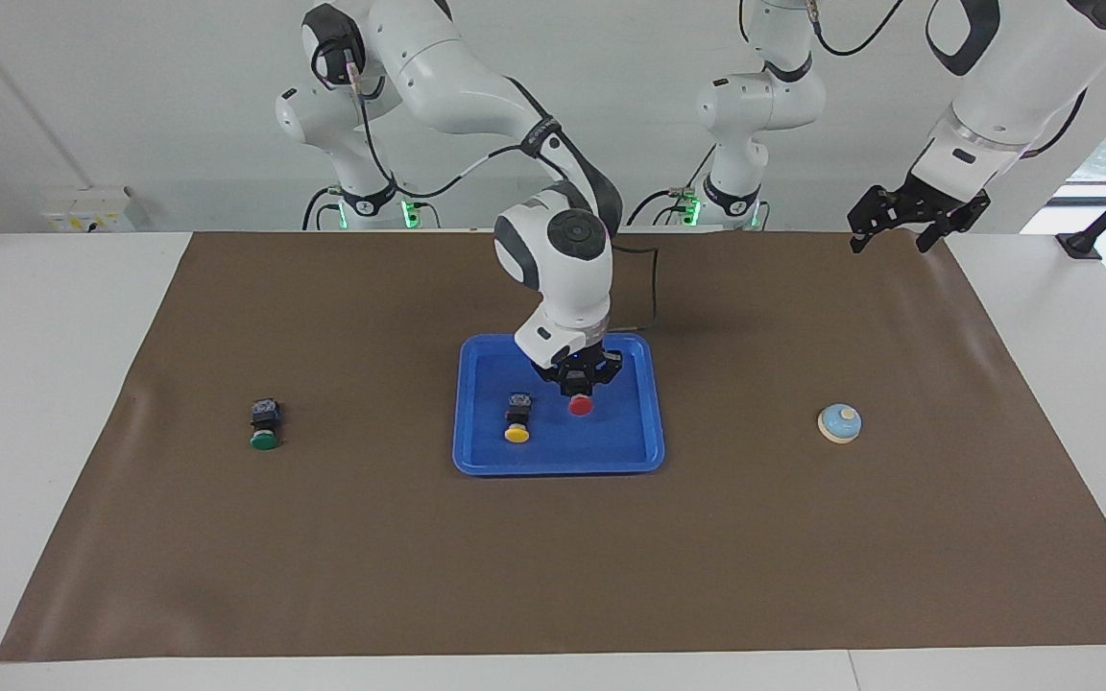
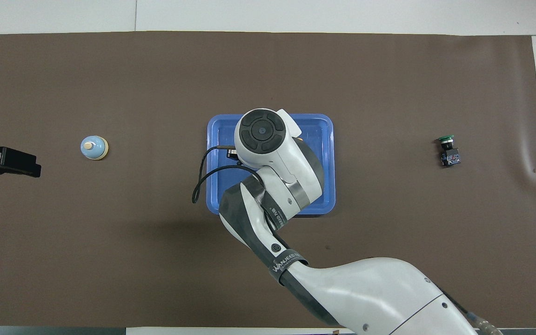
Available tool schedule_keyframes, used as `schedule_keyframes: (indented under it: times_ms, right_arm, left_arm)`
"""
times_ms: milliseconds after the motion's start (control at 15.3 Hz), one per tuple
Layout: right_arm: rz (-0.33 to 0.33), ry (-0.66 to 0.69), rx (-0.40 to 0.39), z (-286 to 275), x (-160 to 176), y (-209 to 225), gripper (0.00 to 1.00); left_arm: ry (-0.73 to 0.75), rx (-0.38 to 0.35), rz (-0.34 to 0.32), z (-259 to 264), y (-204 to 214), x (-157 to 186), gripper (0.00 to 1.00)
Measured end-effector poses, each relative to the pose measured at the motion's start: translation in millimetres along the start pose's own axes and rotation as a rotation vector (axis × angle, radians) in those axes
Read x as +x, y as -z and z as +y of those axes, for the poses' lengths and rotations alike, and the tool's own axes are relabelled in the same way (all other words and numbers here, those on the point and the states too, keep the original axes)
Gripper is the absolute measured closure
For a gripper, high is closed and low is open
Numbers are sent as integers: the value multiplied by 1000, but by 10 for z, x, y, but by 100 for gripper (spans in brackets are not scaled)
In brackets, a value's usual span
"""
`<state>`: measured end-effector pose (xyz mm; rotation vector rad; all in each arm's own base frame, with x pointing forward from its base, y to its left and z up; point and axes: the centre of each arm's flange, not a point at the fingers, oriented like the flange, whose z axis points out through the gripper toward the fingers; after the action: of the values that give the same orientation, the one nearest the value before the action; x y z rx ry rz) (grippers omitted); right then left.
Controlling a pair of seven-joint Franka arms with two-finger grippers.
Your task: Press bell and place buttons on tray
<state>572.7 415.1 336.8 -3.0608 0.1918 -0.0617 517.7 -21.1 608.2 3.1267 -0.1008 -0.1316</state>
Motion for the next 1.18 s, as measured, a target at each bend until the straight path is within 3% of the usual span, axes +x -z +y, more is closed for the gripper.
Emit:
schedule_keyframes:
  times_ms: [261, 588, 718, 980, 1176]
  right_arm:
    - [-17, -24, -15, 108, 84, -76, 50]
    - [-67, -72, -57, 498, 451, 371, 1]
    - [-94, 18, -76, 1007, 731, 573, 0]
    - [-144, 131, -69, 2776, 1437, 770, 0]
    - [-183, 215, -71, 3643, 1523, 593, 0]
  left_arm:
    - [0, 0, 0, 0, 0, 0, 0]
    - [0, 0, 0, 0, 0, 0, 0]
    - [0, 0, 0, 0, 0, 0, 0]
    - [0, 0, 0, 0, 0, 0, 0]
    - [0, 0, 0, 0, 0, 0, 0]
